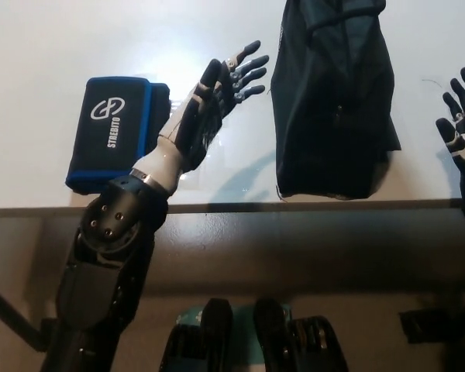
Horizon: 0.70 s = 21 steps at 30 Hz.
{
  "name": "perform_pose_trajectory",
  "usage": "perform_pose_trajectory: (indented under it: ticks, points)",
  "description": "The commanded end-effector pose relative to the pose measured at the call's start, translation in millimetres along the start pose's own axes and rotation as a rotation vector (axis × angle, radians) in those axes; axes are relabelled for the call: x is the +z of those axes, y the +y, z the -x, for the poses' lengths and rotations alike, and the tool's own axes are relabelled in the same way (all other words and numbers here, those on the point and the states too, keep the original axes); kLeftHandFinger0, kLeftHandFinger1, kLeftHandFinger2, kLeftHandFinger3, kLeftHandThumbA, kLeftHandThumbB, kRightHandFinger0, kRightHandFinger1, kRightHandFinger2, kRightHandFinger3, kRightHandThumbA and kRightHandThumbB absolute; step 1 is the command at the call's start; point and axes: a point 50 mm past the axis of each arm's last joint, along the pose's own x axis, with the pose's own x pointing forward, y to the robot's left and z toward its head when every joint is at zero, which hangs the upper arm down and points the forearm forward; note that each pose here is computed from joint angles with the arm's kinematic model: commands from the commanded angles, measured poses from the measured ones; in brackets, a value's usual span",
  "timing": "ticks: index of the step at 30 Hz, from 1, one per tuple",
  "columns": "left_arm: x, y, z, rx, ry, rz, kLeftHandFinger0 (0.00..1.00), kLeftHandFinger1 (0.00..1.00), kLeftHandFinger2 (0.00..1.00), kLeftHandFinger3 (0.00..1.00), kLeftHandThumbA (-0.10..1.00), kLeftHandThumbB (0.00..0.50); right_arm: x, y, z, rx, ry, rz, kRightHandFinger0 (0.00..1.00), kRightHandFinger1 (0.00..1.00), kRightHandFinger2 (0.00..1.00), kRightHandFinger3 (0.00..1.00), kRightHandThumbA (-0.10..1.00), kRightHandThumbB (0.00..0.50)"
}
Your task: Use both hands to pick up the lunch bag on the right hand side and smoothly move it near the note book on the left hand side
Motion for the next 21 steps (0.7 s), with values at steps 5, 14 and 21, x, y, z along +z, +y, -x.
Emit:
perform_pose_trajectory:
  ticks: [5,14,21]
  points:
    - [16,4,-37,0.001,-0.023,0.009,1.00,1.00,1.00,1.00,1.00,0.462,13,7,-39,0.073,-0.040,-0.158,1.00,1.00,1.00,1.00,1.00,0.368]
    - [10,16,-70,0.065,0.006,0.126,1.00,1.00,1.00,1.00,1.00,0.460,-3,12,-66,0.075,0.007,-0.197,1.00,1.00,1.00,1.00,1.00,0.369]
    - [13,13,-86,0.082,0.011,0.229,1.00,1.00,1.00,1.00,1.00,0.407,-3,19,-76,0.080,0.000,-0.230,1.00,1.00,1.00,1.00,1.00,0.365]
